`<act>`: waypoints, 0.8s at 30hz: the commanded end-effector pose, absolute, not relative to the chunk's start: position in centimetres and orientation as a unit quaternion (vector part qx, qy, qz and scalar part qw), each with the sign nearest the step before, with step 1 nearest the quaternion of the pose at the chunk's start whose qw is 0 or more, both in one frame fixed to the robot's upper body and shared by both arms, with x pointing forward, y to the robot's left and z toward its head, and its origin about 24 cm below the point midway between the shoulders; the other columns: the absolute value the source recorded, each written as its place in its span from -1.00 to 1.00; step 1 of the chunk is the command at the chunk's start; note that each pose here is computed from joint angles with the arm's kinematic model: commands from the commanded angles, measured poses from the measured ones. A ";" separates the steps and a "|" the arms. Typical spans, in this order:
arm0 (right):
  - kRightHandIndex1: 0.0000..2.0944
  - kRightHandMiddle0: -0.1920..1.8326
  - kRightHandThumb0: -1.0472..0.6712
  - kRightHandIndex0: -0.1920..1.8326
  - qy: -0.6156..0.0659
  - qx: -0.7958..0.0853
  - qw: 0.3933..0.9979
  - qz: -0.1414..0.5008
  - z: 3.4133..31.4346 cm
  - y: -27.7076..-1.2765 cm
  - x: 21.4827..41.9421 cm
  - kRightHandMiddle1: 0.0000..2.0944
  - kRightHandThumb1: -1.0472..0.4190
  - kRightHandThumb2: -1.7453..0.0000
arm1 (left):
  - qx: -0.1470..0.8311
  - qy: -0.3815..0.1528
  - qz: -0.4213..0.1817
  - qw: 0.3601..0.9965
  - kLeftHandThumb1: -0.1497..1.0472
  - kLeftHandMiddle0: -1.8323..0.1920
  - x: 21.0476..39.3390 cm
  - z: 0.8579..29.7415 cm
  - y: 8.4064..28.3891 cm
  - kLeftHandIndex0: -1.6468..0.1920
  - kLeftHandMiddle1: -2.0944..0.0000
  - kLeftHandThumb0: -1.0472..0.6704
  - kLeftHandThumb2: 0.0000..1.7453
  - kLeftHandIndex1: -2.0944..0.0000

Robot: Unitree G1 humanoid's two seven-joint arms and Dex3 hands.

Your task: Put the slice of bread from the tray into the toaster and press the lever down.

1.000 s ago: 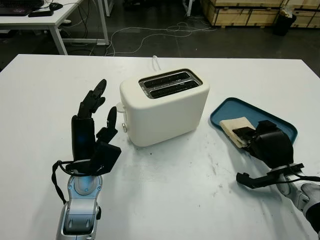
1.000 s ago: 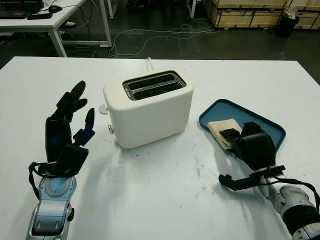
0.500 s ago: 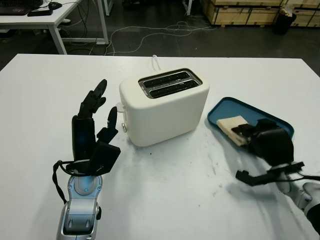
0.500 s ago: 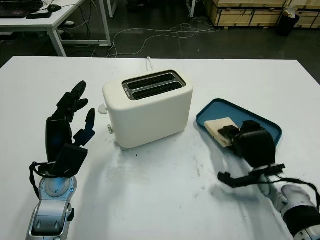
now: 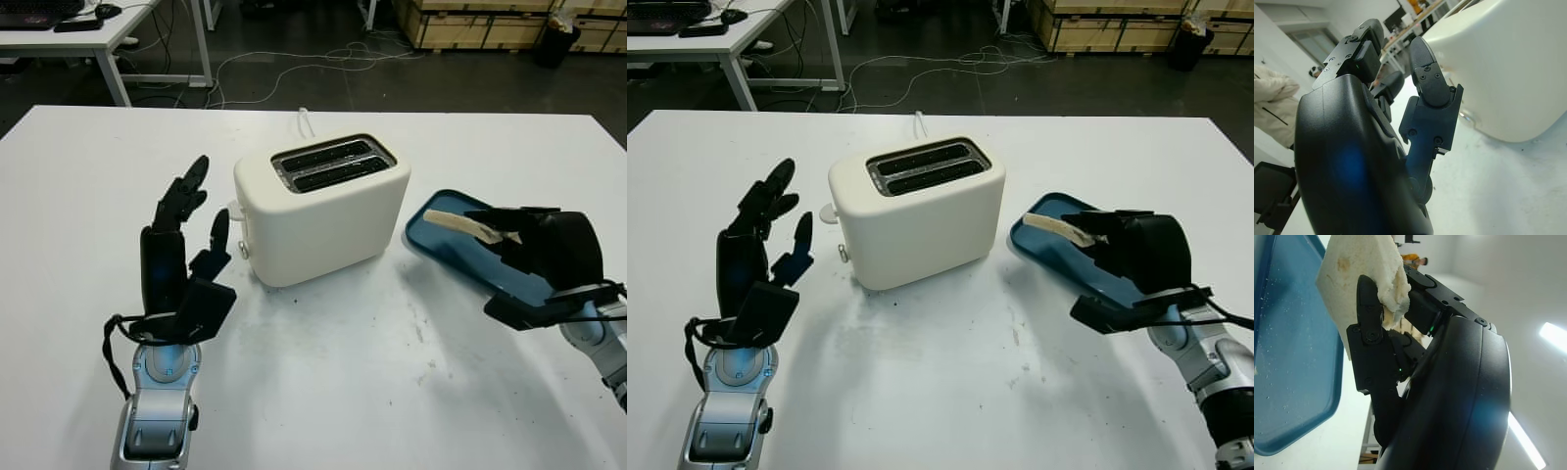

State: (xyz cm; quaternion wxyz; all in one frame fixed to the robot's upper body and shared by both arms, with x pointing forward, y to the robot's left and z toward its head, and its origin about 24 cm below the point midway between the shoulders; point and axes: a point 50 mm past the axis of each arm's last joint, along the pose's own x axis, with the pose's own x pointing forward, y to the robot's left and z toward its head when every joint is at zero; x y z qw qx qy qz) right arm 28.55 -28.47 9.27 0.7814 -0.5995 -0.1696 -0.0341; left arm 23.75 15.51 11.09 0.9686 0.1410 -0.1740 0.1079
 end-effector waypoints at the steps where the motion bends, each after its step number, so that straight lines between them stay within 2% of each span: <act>1: -0.62 0.19 -0.14 0.22 -0.184 -0.597 0.780 -0.034 9.8 -28.3 28.8 -0.99 -0.83 0.82 | 0.149 -0.177 0.108 0.967 0.79 0.73 23.7 11.1 15.5 0.35 0.10 -0.22 -0.38 0.96; 2: -0.53 0.20 -0.13 0.20 -0.182 -0.600 0.778 -0.034 9.8 -28.4 28.8 -0.99 -0.83 0.84 | 0.151 -0.177 0.109 0.966 0.79 0.73 23.7 11.2 15.5 0.35 0.09 -0.22 -0.38 0.96; 3: -0.28 0.21 -0.15 0.11 -0.180 -0.603 0.776 -0.035 9.9 -28.5 28.9 -1.00 -0.83 0.84 | 0.152 -0.178 0.109 0.966 0.79 0.72 23.7 11.2 15.5 0.35 0.09 -0.23 -0.38 0.96; 5: 0.01 0.23 -0.18 -0.01 -0.178 -0.601 0.778 -0.039 10.2 -28.8 29.1 -0.99 -0.83 0.82 | 0.152 -0.178 0.109 0.966 0.79 0.72 23.7 11.2 15.5 0.35 0.09 -0.22 -0.38 0.96; 8: 0.12 0.22 -0.20 -0.06 -0.166 -0.586 0.792 -0.042 11.4 -29.5 29.7 -0.99 -0.83 0.80 | 0.151 -0.179 0.111 0.966 0.79 0.72 23.7 11.2 15.5 0.35 0.09 -0.20 -0.38 0.96; 11: 0.04 0.22 -0.18 0.00 -0.156 -0.556 0.816 -0.037 14.0 -30.5 30.5 -0.99 -0.83 0.87 | 0.151 -0.181 0.109 0.966 0.79 0.73 23.7 11.3 15.6 0.35 0.09 -0.19 -0.38 0.96; 12: -0.08 0.22 -0.16 0.04 -0.155 -0.551 0.819 -0.032 14.8 -30.7 30.7 -1.00 -0.83 0.88 | 0.150 -0.181 0.109 0.966 0.79 0.73 23.8 11.3 15.6 0.35 0.09 -0.19 -0.38 0.97; 14: -0.17 0.23 -0.17 0.09 -0.156 -0.550 0.820 -0.022 17.0 -31.3 31.3 -1.00 -0.83 0.88 | 0.150 -0.181 0.109 0.966 0.79 0.73 23.8 11.4 15.6 0.36 0.10 -0.19 -0.38 0.97; 20: -0.76 0.29 -0.17 0.36 -0.173 -0.514 0.839 0.035 23.1 -31.9 33.2 -1.00 -0.83 0.89 | 0.144 -0.181 0.112 0.966 0.79 0.74 23.8 11.4 15.6 0.35 0.08 -0.20 -0.39 0.96; 24: -0.89 0.30 -0.14 0.42 -0.195 -0.510 0.835 0.070 27.1 -31.0 34.3 -0.99 -0.83 0.90 | 0.149 -0.180 0.114 0.966 0.79 0.73 23.7 11.4 15.7 0.35 0.09 -0.21 -0.40 0.96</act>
